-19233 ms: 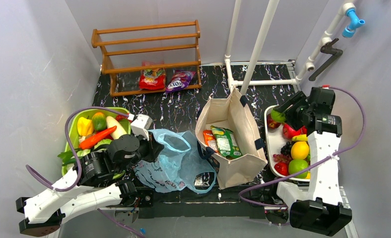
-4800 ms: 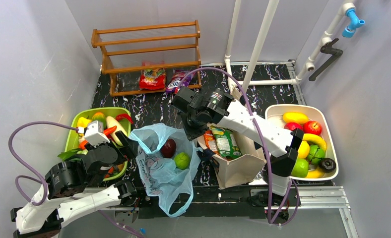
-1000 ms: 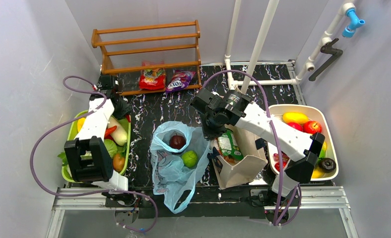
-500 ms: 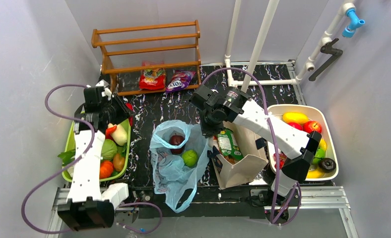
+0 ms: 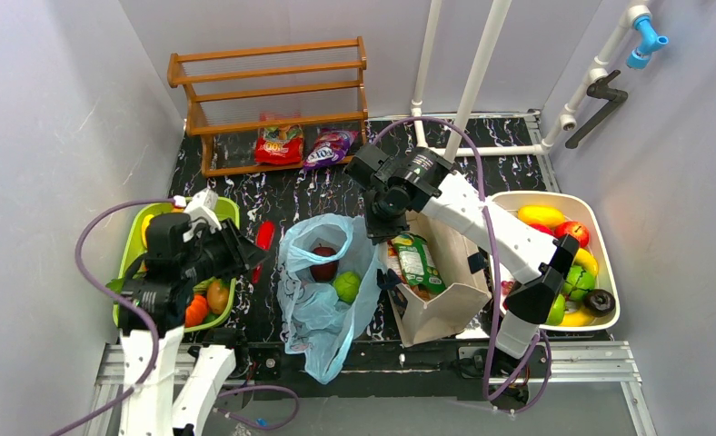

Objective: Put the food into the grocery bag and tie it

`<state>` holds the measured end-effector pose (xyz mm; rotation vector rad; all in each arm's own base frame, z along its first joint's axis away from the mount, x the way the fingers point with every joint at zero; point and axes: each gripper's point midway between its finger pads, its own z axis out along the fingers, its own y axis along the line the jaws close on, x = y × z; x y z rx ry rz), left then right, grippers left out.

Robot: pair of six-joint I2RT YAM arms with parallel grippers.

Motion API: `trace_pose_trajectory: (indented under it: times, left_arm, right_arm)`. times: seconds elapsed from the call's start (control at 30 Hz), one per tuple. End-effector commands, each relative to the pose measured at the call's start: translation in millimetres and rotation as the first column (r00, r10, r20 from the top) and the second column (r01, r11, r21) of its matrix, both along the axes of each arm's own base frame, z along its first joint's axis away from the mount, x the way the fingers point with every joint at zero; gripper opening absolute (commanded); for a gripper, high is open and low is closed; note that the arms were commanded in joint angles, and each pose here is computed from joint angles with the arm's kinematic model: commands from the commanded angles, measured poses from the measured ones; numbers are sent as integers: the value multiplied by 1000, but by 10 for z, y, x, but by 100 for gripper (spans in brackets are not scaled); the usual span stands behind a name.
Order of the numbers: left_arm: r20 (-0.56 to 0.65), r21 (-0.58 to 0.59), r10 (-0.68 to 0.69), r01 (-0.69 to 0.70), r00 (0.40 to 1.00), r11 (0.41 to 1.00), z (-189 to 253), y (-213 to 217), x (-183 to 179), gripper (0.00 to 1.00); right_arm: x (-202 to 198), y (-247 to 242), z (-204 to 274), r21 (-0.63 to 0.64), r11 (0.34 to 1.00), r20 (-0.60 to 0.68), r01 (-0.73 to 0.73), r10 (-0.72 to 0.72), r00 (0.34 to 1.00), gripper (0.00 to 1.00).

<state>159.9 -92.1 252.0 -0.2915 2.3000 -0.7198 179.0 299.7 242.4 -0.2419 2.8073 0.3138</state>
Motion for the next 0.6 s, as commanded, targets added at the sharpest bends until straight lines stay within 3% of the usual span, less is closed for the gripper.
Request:
trace_pose_trajectory:
  times: [0.0,0.13,0.27,0.57]
  left_arm:
    - [137,-26,-76,80,988,996,504,-103,-369,0]
    - [300,-91,-215,253,929,963,963,-340,-628,0]
    - [401,-190,-331,431,854,882,1234,-599,-800,0]
    - [445,-322,-477,632,758,704,1359,-851,-1003,0]
  right_arm:
    - [2,-48,116,12,1000,6,19,-19,1000,1]
    - [9,-13,159,32,999,8,17,-17,1000,1]
    - [39,19,190,42,999,10,18,-19,1000,1]
    - [105,-25,232,38,999,12,33,-33,999,1]
